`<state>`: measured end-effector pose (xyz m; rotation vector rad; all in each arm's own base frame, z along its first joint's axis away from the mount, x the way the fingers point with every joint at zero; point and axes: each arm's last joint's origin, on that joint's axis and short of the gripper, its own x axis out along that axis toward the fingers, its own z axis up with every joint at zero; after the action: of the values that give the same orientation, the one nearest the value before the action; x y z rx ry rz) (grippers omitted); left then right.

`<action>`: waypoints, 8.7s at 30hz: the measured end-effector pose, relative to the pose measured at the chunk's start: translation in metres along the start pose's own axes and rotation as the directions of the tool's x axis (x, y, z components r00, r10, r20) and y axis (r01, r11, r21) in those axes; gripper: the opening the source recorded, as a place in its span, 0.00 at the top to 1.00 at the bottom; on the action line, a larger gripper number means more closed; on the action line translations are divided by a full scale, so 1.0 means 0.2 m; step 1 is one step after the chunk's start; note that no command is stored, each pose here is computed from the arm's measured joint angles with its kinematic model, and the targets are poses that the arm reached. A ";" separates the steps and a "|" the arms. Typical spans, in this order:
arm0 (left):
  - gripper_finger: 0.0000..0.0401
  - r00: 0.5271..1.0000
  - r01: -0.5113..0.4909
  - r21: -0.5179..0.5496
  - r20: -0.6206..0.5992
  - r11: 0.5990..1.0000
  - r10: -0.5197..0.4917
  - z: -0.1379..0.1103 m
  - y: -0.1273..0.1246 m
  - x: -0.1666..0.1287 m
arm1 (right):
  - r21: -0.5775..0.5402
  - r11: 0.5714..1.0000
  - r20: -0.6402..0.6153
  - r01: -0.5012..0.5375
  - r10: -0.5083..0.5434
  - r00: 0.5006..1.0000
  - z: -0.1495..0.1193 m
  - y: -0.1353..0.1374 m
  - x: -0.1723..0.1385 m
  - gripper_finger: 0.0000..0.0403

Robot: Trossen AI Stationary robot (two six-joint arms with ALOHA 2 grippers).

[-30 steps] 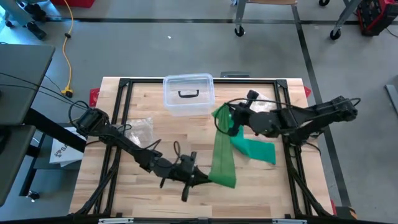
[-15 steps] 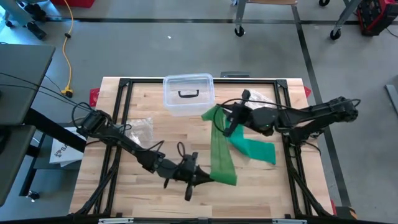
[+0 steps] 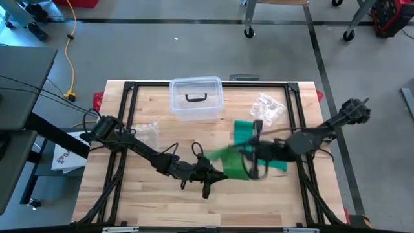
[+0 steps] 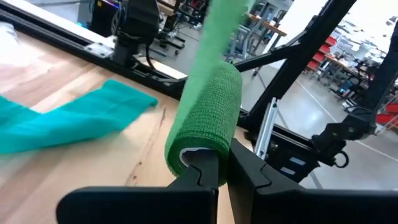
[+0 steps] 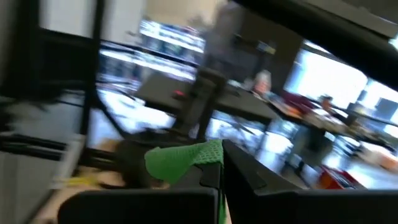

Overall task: Roll bandage
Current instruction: Roll the green bandage

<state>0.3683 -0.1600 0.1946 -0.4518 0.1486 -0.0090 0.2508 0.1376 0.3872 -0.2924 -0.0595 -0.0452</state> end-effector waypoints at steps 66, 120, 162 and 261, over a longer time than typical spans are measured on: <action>0.99 0.943 -0.303 0.671 0.311 0.676 0.114 0.59 -0.51 -0.51 | -0.263 0.910 -0.272 -0.320 0.248 0.930 -0.01 0.51 -0.14 0.56; 0.99 0.903 -0.386 0.826 0.247 0.410 0.352 0.44 -0.64 -0.36 | 0.225 0.961 0.137 -0.160 0.131 0.982 -0.07 0.44 -0.07 0.99; 0.99 0.887 -0.420 0.794 0.258 0.439 0.382 0.45 -0.61 -0.35 | 0.252 0.964 0.210 -0.089 0.035 0.977 0.06 0.38 -0.07 1.00; 0.99 0.859 -0.480 0.827 0.376 0.292 0.349 0.43 -0.74 -0.37 | 0.279 0.932 -0.216 -0.233 0.297 0.930 -0.20 0.42 -0.05 0.81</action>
<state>0.3115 -0.2528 0.3454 0.7446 0.1134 0.4589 0.2468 0.2057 0.3237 -0.0390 0.2305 0.1958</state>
